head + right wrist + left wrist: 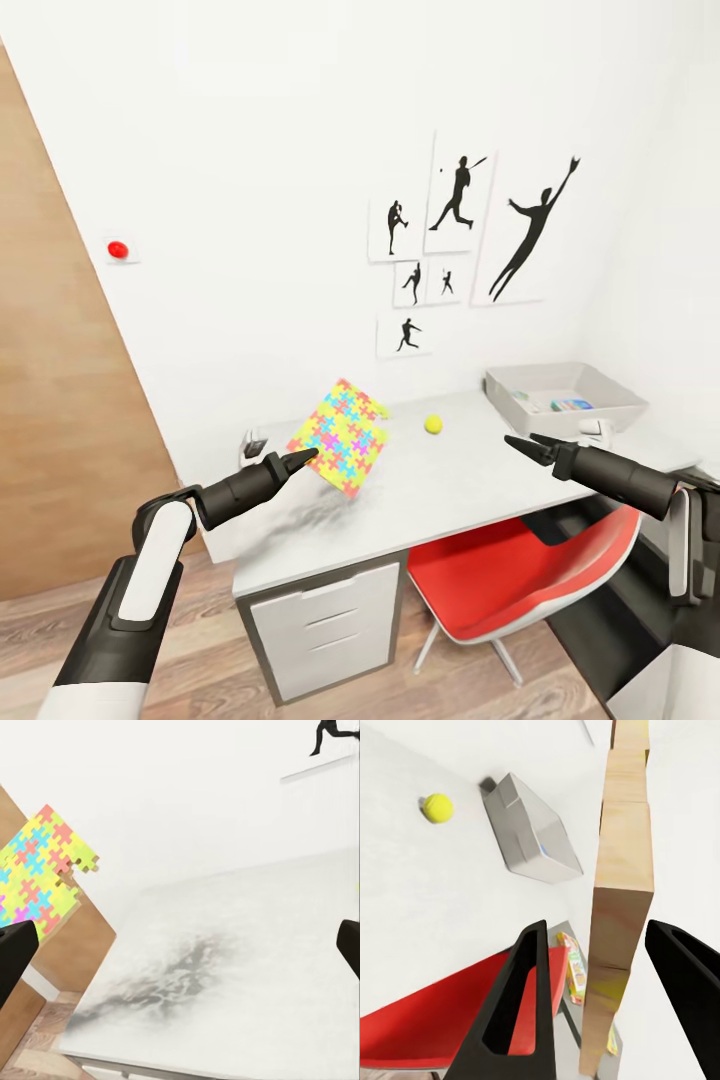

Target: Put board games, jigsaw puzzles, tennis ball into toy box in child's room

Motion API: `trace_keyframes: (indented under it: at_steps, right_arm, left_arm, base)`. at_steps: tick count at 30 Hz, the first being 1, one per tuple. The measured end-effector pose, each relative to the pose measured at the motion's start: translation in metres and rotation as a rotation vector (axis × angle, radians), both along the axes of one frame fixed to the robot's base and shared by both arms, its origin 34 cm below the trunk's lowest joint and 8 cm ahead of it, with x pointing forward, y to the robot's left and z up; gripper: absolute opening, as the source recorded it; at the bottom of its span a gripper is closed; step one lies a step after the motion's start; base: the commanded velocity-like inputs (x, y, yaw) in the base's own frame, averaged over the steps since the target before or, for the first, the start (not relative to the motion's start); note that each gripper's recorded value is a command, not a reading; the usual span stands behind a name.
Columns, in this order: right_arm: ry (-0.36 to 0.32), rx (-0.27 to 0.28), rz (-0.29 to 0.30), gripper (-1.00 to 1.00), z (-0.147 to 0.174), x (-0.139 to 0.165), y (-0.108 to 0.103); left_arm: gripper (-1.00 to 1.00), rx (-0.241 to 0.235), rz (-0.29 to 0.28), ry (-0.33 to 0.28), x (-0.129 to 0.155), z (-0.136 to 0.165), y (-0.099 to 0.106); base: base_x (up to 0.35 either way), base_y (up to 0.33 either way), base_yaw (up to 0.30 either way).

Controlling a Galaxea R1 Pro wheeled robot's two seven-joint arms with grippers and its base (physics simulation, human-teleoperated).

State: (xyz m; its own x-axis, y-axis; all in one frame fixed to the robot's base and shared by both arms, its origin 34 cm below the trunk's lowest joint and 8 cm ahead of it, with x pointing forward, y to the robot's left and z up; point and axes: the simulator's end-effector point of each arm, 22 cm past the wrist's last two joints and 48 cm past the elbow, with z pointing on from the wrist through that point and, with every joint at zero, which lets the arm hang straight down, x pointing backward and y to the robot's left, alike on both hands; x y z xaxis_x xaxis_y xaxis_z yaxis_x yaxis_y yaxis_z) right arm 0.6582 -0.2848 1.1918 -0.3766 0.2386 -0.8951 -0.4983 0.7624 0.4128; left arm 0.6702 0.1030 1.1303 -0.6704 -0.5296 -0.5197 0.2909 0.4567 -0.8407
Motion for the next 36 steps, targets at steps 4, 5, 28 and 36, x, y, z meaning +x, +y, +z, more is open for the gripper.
trace_keyframes:
  at_steps: [4,5,28,36]
  right_arm:
    - [0.001,0.002,0.0,1.0,0.0002,0.0003,0.0]
    - [0.001,0.002,0.0,1.0,0.0003,0.0002,0.0]
    - [0.006,0.003,0.001,1.0,0.0016,-0.0003,0.0015]
    - [0.002,0.001,-0.001,1.0,0.0028,-0.0006,0.0012]
  left_arm:
    - [-1.0,0.0,0.001,0.002,0.0003,-0.0008,0.0004]
    - [-1.0,0.0,0.001,0.002,0.0002,-0.0007,0.0003]
    - [-1.0,0.0,0.004,0.006,0.0005,-0.002,0.0013]
    - [-1.0,0.0,0.003,0.002,0.0001,-0.0005,0.0004]
  base:
    - [0.078,-0.168,0.0]
    - [0.052,-0.112,0.0]
    - [0.029,-0.035,0.033]
    - [0.193,-0.15,0.238]
